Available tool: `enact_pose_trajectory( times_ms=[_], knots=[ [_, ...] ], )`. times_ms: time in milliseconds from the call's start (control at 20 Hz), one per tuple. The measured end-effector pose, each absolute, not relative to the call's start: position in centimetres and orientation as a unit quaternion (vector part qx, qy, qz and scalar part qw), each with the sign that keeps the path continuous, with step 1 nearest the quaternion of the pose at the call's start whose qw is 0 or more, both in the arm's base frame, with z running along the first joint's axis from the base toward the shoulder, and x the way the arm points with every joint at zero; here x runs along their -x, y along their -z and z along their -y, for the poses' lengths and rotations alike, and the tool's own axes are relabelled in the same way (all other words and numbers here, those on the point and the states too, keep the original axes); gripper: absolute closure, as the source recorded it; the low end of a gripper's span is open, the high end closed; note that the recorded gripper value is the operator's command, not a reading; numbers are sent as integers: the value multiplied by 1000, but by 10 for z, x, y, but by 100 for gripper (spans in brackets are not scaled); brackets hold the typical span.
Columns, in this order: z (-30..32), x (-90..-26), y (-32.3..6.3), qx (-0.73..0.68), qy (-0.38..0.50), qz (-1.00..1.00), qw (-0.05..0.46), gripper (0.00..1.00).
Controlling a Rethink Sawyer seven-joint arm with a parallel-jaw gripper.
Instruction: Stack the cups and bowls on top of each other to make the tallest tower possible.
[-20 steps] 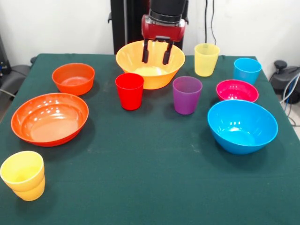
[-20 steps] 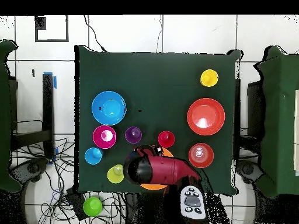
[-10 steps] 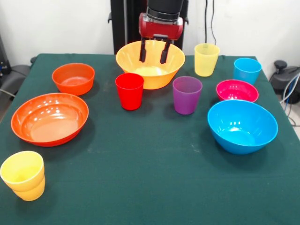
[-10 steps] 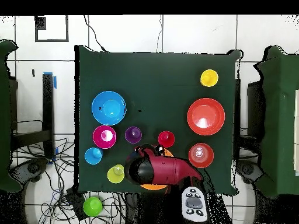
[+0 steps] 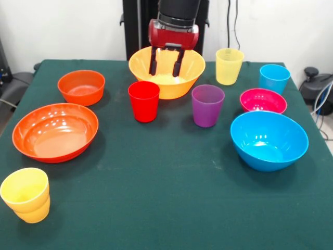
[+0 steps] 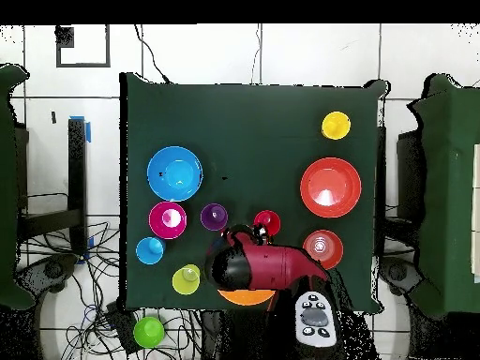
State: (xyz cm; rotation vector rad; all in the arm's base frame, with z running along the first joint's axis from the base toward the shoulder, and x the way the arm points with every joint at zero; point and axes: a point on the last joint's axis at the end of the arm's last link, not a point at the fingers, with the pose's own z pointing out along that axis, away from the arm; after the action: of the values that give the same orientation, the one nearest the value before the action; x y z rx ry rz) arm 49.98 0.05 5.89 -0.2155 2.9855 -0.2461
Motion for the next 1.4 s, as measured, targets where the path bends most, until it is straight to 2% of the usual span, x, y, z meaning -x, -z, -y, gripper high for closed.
enact_pose_trajectory(
  times_ms=[600,1400],
  knots=[
    [31,-496,-26,77,85,-990,76,0],
    [32,-498,-24,79,85,-989,89,0]
  ],
)
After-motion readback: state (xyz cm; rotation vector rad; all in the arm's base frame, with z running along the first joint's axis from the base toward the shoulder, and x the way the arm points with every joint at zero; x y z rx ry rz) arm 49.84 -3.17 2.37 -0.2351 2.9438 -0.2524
